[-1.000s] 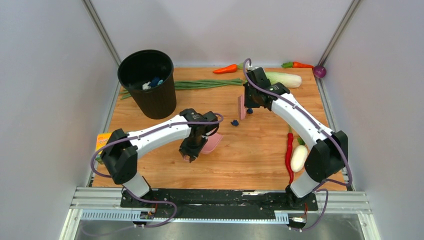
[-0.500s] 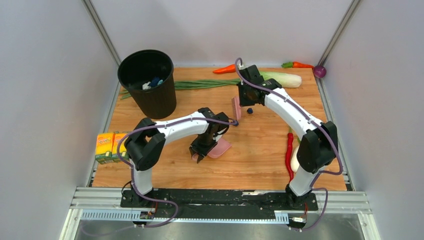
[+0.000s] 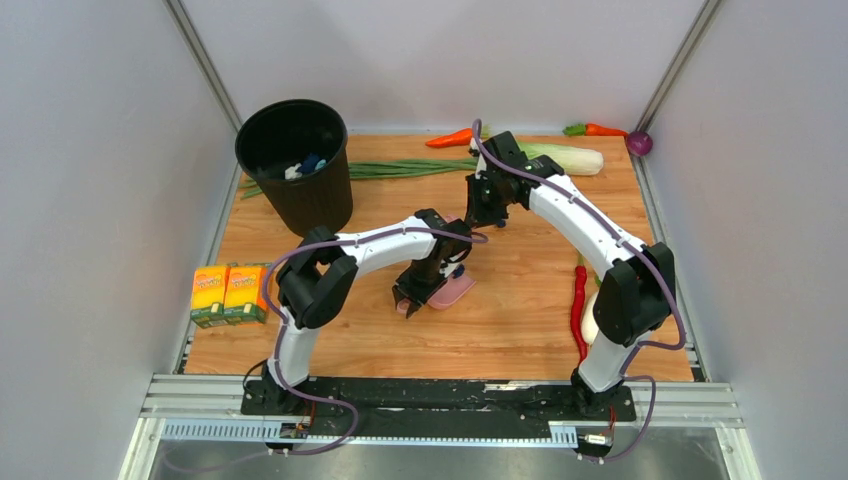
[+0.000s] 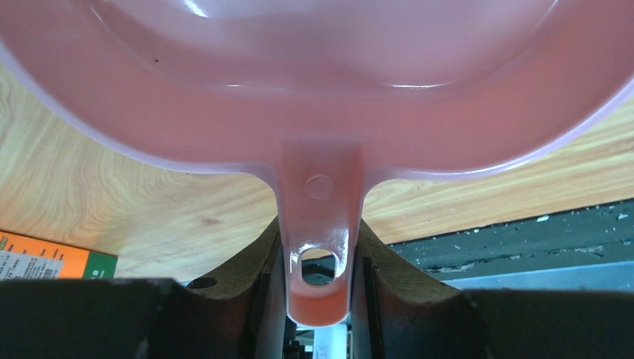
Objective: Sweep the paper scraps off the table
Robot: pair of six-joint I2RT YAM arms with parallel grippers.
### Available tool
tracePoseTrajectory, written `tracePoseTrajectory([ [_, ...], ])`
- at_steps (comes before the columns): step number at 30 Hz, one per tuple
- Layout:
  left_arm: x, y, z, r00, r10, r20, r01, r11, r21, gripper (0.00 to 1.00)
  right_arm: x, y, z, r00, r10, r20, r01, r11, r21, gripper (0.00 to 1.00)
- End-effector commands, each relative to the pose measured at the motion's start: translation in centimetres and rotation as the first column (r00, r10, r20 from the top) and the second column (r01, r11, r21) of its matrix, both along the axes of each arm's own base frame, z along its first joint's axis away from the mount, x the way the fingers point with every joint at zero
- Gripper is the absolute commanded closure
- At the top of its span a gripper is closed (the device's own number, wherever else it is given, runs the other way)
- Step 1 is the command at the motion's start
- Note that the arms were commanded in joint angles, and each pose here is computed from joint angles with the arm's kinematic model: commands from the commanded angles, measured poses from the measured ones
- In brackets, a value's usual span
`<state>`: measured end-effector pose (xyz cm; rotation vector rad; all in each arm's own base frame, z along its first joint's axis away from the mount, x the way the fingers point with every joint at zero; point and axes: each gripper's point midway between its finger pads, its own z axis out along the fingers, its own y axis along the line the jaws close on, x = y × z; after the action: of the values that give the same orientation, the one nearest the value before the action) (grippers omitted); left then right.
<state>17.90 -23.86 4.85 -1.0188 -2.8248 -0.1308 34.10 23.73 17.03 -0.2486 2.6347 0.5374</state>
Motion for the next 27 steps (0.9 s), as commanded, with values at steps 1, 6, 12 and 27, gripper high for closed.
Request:
tracePoseTrajectory([
  [1, 1.6, 0.0, -0.4, 0.999, -0.015, 0.037, 0.013, 0.999, 0.034, 1.0, -2.4, 2.3, 0.8, 0.993, -0.006, -0.121, 0.02, 0.993, 0.113, 1.0],
  [6, 2.2, 0.4, -0.4, 0.997, -0.048, 0.055, 0.047, 0.999, 0.011, 1.0, -4.3, 3.3, 1.5, 0.987, -0.077, -0.143, 0.094, 0.989, 0.118, 1.0],
  [12, 2.6, 0.9, 0.6, 0.997, 0.001, 0.076, 0.003, 0.999, -0.053, 1.0, -2.5, 1.7, 5.0, 0.975, -0.221, -0.012, 0.221, 0.968, 0.121, 1.0],
  [27, 2.4, 1.4, 0.9, 0.995, -0.01, 0.096, 0.015, 0.999, -0.047, 1.0, -0.2, -5.6, 3.0, 0.954, -0.286, 0.094, 0.297, 0.947, -0.126, 1.0],
])
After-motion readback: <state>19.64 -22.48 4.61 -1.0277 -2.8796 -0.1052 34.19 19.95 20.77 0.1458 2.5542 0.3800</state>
